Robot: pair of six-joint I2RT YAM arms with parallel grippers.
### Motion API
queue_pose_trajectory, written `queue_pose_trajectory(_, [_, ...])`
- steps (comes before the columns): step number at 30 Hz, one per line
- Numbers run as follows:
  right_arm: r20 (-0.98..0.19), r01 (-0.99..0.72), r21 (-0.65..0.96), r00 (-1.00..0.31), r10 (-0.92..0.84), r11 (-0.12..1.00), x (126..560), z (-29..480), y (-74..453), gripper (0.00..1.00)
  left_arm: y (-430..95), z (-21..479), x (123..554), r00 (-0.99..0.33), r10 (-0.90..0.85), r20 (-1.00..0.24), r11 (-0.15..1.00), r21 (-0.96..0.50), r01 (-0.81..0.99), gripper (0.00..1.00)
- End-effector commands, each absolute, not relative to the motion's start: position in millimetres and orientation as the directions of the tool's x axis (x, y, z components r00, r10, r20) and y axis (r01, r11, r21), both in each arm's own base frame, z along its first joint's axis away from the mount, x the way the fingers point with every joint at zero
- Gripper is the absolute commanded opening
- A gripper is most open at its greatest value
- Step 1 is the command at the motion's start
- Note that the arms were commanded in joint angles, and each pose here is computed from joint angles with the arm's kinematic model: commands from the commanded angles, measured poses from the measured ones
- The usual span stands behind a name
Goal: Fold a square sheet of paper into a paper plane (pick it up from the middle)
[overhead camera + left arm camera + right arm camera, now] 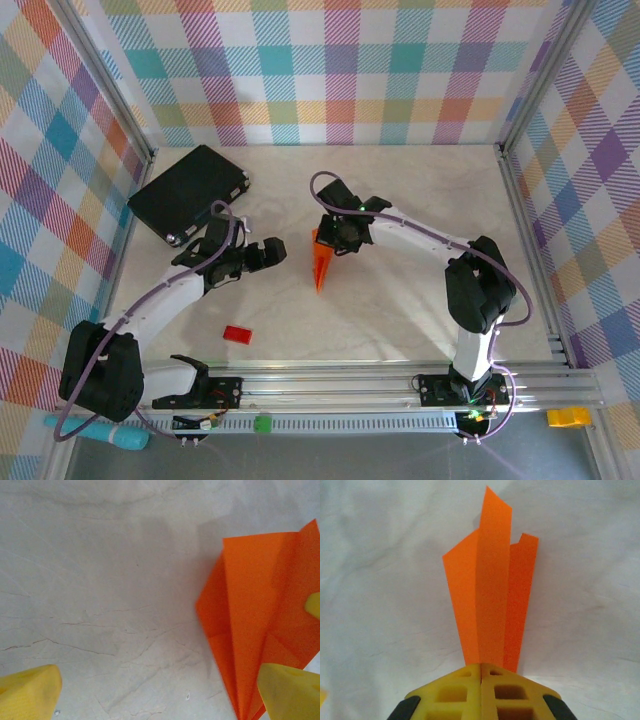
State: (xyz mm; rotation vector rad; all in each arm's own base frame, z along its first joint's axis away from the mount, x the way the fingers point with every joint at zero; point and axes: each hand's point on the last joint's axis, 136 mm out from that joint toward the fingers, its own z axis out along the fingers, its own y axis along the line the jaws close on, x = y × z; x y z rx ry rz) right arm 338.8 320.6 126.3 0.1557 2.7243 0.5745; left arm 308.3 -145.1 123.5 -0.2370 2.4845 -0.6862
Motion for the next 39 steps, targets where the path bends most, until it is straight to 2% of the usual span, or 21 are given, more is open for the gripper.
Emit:
queue_pose_trajectory(1, [-0.374,-0.176,0.574,-0.925,0.065,0.799,337,157,361,0.02,-142,138,312,-0.805,-0.370,-0.464,0.819,-0.571,-0.048,1.00])
queue_pose_trajectory(9, [-0.301,-0.189,0.701,-0.952,0.046,0.688,335,124,370,0.03,-145,138,314,-0.800,-0.414,-0.433,0.787,-0.612,-0.076,1.00])
queue_pose_trajectory(19, [-0.238,-0.097,0.664,-0.967,0.087,0.741,328,72,327,0.03,-176,109,317,-0.871,-0.395,-0.292,0.719,-0.689,-0.095,0.95])
queue_pose_trajectory(25, [-0.228,-0.054,0.623,-0.967,0.116,0.781,323,56,303,0.04,-200,90,318,-0.905,-0.364,-0.220,0.689,-0.718,-0.102,0.88])
queue_pose_trajectory(30, [-0.216,-0.029,0.614,-0.967,0.133,0.789,323,51,295,0.03,-221,72,315,-0.934,-0.320,-0.162,0.683,-0.722,-0.109,0.78])
queue_pose_trajectory(39, [-0.216,-0.023,0.608,-0.967,0.138,0.794,322,49,293,0.03,-247,59,314,-0.962,-0.237,-0.135,0.696,-0.715,-0.071,0.66])
